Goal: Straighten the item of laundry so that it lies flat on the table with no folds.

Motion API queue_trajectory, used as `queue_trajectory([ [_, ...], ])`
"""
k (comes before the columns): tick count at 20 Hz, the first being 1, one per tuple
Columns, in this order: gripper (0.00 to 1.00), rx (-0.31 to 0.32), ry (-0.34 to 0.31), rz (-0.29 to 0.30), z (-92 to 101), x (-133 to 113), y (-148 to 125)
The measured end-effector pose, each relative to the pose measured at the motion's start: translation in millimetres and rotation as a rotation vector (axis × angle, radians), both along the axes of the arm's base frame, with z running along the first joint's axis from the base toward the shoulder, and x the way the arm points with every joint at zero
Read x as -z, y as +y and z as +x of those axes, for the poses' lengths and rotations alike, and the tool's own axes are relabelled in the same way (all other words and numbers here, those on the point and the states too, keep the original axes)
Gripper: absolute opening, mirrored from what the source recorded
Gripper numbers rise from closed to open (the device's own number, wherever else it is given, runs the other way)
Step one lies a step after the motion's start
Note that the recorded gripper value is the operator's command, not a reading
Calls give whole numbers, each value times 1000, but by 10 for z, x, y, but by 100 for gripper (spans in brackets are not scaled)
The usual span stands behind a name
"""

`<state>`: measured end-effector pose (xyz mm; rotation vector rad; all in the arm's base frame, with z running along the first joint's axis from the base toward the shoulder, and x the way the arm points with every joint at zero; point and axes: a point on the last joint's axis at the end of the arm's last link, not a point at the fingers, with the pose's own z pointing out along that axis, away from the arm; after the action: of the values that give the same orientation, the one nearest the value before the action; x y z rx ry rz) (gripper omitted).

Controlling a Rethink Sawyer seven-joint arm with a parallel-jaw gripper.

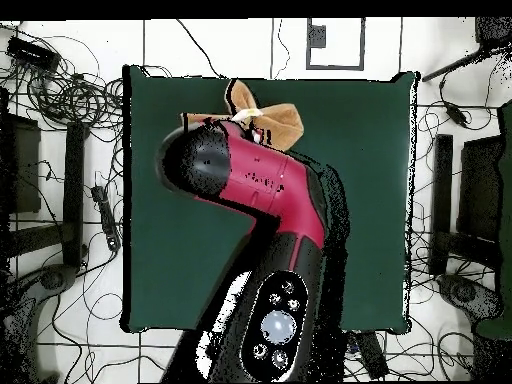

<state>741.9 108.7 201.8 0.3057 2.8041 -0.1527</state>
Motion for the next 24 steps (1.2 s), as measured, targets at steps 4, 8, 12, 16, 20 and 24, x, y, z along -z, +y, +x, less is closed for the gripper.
queue_trajectory([
  [4,0,19,-51,-17,101,120,-198],
  [8,0,36,-86,-25,182,329,-370],
  [12,0,33,-91,-40,186,609,-486],
  [16,0,16,-67,-55,122,845,-506],
  [20,0,1,-38,-59,56,1038,-479],
  [24,0,-19,-9,-54,-10,1241,-399],
])
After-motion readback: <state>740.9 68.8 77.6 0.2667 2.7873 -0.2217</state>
